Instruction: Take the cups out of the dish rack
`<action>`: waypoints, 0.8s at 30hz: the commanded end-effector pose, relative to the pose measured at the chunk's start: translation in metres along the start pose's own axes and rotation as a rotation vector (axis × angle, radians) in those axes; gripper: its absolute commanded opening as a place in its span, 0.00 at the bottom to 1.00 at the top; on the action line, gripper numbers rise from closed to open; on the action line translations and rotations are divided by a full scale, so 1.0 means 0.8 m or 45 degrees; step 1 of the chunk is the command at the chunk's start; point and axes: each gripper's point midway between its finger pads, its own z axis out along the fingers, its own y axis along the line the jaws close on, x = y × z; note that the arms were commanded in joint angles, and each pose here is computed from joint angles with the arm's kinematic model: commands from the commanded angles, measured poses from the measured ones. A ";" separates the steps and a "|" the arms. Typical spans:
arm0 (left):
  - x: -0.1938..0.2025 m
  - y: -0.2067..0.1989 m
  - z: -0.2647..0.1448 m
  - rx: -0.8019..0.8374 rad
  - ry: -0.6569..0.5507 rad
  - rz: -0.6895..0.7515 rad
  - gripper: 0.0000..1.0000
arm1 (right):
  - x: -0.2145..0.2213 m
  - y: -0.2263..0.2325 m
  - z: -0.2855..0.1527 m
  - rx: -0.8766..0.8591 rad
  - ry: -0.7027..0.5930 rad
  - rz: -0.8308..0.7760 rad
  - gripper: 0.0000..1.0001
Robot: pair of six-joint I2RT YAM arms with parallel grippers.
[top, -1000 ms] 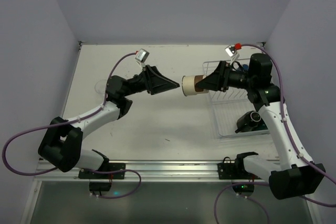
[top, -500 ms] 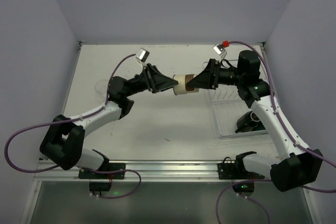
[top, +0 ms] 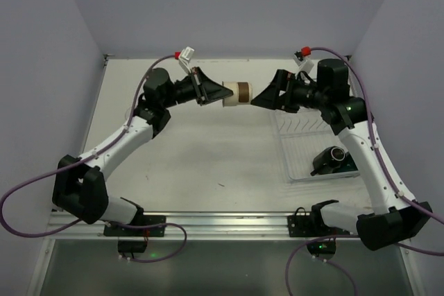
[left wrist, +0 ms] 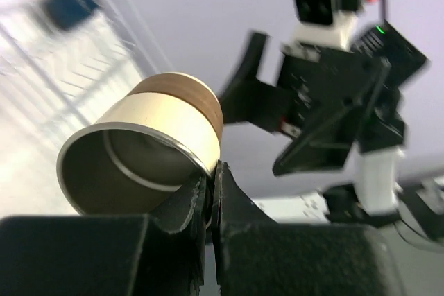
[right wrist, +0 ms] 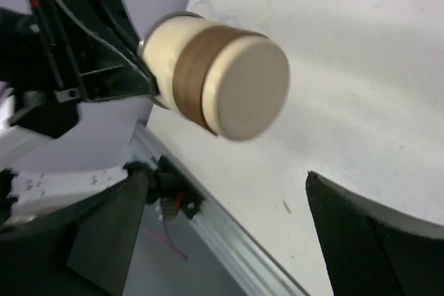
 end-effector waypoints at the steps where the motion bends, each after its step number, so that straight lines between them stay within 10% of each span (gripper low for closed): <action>1: -0.011 0.064 -0.026 -0.483 0.092 0.171 0.00 | 0.001 -0.051 -0.029 0.397 -0.014 -0.003 0.98; 12: -0.040 0.201 -0.134 -1.560 0.204 0.471 0.00 | 0.004 -0.089 -0.059 0.669 -0.046 -0.015 0.97; 24: -0.033 0.242 -0.179 -1.944 0.270 0.620 0.00 | 0.024 -0.118 -0.059 0.756 -0.009 0.006 0.97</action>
